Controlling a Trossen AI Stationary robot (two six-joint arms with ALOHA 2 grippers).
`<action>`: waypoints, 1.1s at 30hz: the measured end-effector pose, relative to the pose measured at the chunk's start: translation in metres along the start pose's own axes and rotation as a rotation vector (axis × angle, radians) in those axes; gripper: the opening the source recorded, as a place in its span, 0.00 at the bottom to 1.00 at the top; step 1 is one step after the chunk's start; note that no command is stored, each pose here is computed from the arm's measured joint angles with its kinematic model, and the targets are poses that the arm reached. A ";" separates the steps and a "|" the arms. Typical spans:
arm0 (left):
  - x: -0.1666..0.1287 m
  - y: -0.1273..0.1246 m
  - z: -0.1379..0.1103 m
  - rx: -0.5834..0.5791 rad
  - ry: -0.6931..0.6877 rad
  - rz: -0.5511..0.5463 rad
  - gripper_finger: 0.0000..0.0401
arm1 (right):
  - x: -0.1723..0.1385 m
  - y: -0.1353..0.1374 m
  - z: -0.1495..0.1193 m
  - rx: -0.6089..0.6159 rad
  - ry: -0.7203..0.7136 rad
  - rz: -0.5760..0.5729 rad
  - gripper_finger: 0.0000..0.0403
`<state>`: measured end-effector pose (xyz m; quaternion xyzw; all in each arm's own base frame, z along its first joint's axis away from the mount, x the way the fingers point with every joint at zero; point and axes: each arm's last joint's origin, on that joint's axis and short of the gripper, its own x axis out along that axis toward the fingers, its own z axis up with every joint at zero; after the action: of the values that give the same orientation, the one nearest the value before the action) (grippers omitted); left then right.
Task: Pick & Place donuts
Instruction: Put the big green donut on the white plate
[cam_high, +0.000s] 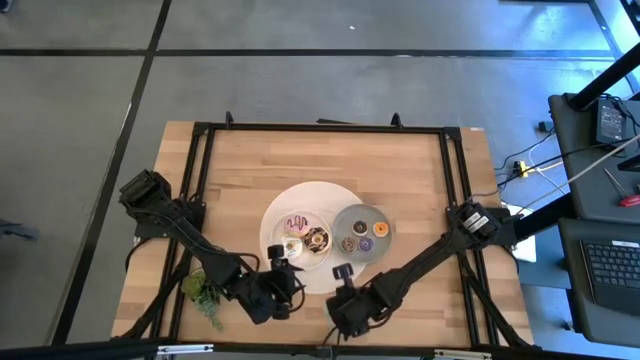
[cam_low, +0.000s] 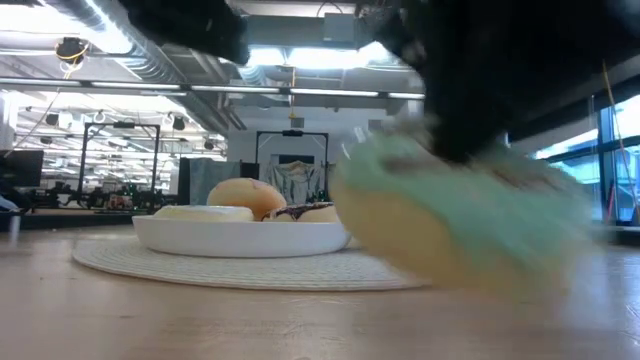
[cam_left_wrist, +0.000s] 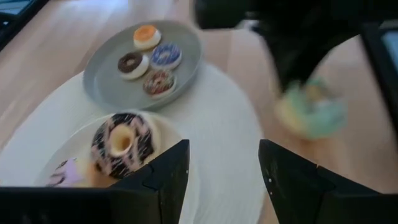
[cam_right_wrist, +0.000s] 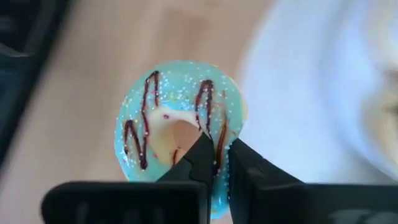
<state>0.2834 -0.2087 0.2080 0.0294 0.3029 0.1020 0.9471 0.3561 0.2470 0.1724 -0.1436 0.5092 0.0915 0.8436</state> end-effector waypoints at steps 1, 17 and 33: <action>0.000 -0.001 0.002 -0.016 -0.015 -0.009 0.47 | -0.005 -0.002 0.003 -0.007 0.013 -0.038 0.07; -0.001 -0.004 0.015 -0.273 -0.155 0.011 0.43 | -0.056 -0.022 0.035 0.010 -0.083 -0.519 0.08; -0.001 -0.003 0.011 -0.298 -0.131 0.030 0.23 | -0.055 -0.022 0.044 -0.029 -0.140 -0.509 0.09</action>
<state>0.2894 -0.2115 0.2171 -0.1004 0.2215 0.1578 0.9571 0.3736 0.2408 0.2439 -0.2723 0.3957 -0.1064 0.8706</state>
